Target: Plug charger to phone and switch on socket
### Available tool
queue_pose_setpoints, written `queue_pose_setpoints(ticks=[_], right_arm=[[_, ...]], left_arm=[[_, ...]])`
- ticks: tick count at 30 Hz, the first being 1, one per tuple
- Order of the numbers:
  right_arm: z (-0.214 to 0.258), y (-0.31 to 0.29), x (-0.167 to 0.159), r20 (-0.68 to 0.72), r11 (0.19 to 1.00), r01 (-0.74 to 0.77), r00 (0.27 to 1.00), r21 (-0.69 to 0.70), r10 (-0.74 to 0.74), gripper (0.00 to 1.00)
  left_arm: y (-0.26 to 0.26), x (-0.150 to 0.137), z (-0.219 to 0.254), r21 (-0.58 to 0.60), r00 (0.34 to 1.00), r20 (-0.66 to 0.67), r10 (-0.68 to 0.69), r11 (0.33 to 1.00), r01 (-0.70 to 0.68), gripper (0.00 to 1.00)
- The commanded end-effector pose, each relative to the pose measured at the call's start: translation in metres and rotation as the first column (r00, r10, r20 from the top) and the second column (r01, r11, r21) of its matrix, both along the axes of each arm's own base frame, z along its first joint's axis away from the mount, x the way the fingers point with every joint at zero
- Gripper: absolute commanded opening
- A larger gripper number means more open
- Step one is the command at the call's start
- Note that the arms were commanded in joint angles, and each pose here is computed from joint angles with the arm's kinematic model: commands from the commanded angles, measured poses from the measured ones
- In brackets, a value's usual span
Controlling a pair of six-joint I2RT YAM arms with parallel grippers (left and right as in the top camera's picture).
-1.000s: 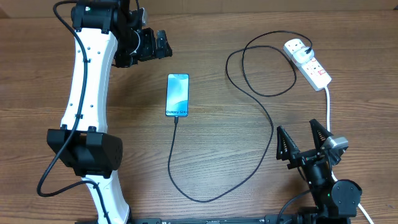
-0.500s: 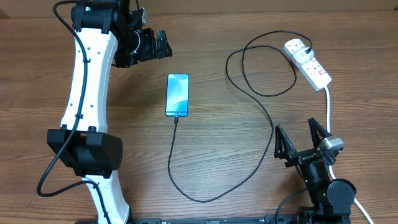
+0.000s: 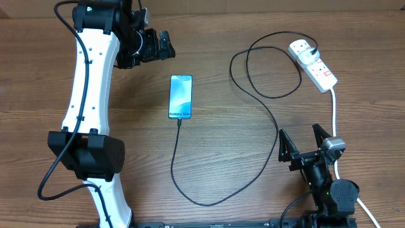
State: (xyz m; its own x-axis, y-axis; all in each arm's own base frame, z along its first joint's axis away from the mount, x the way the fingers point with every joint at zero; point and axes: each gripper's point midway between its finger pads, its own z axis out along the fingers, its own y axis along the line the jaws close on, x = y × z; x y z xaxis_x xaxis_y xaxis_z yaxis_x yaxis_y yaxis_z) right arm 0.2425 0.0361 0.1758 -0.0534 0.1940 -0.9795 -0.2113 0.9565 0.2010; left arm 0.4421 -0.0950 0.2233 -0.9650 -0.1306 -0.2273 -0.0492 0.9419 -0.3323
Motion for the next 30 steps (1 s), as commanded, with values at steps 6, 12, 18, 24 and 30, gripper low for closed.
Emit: queue_pose_setpoints(ticks=[6, 12, 18, 24, 30], right_arm=[[-0.0033, 0.0008, 0.0005, 0.027, 0.991, 0.018, 1.0, -0.133, -0.014, 1.0], [-0.0036, 0.001, 0.0005, 0.048, 0.973, 0.019, 0.999, -0.23, -0.008, 1.0], [-0.0043, -0.0022, 0.0011, 0.044, 0.973, 0.037, 0.999, -0.229, -0.027, 1.0], [-0.005, -0.0056, 0.0016, 0.027, 0.984, 0.055, 0.998, -0.167, -0.051, 1.0], [-0.0051, -0.0065, 0.0018, 0.025, 0.986, 0.06, 0.998, -0.157, -0.057, 1.0]], left_arm=[[-0.0049, 0.0012, 0.0022, -0.013, 1.0, 0.005, -0.003, 1.0, 0.003, 1.0], [-0.0049, 0.0012, 0.0021, -0.013, 1.0, 0.005, -0.003, 1.0, 0.003, 1.0], [-0.005, 0.0012, 0.0021, -0.013, 1.0, 0.005, -0.003, 1.0, 0.003, 1.0], [-0.004, 0.0016, 0.0019, -0.009, 1.0, 0.006, -0.001, 1.0, 0.001, 1.0], [-0.0023, 0.002, 0.0014, 0.003, 1.0, 0.008, 0.002, 1.0, -0.002, 1.0]])
